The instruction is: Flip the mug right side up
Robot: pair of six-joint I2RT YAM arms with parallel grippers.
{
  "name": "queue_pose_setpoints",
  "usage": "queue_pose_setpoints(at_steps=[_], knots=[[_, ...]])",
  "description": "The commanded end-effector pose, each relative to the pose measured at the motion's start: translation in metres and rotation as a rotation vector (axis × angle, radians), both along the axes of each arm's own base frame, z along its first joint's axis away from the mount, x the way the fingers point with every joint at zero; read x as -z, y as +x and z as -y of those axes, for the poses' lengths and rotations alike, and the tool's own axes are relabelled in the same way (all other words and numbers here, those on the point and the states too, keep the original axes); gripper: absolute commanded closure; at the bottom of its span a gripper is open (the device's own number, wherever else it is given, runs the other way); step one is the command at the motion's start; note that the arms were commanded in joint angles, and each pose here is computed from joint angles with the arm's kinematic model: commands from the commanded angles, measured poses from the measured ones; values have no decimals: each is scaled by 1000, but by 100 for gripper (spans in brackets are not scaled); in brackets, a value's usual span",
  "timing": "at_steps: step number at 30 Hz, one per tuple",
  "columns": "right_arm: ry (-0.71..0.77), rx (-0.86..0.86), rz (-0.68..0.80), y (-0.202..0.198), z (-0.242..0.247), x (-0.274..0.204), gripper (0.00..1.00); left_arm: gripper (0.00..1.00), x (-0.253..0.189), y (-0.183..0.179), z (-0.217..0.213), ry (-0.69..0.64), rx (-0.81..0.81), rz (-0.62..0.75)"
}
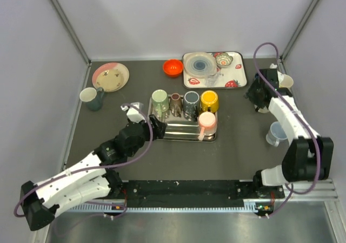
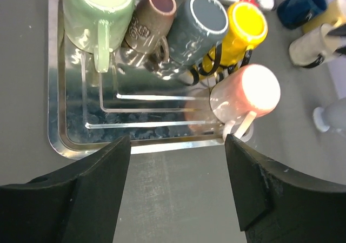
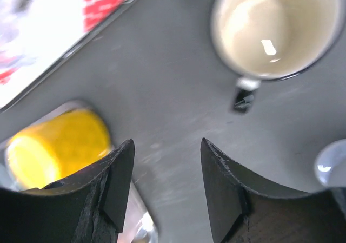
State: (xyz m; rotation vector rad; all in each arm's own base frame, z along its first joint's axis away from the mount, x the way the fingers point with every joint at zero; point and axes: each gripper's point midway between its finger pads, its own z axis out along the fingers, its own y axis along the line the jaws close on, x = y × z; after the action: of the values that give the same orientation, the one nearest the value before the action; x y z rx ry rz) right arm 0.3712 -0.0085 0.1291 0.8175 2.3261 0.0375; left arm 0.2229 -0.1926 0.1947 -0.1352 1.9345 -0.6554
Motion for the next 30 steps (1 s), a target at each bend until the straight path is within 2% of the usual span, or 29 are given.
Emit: queue_pose_setpoints(at_steps=[1, 2, 6, 11, 16, 17, 21, 30], knots=[[89, -198, 189, -19, -70, -59, 46, 21, -4, 6, 20, 76, 77, -31], [94, -244, 215, -26, -80, -66, 45, 20, 1, 3, 27, 84, 109, -53], [154, -411, 263, -61, -122, -66, 32, 12, 20, -2, 56, 108, 236, -128], [161, -514, 338, -97, -136, -69, 30, 6, 31, -5, 96, 107, 381, -127], [218, -554, 379, -121, -140, -64, 30, 8, 32, -8, 138, 179, 490, -95], [229, -564, 374, -124, -142, -62, 30, 9, 45, -7, 145, 213, 505, -120], [252, -586, 394, -133, -144, -67, 30, 12, 49, 4, 172, 274, 551, -125], [235, -597, 402, -142, -139, -64, 29, 15, 92, 24, 195, 400, 571, -190]])
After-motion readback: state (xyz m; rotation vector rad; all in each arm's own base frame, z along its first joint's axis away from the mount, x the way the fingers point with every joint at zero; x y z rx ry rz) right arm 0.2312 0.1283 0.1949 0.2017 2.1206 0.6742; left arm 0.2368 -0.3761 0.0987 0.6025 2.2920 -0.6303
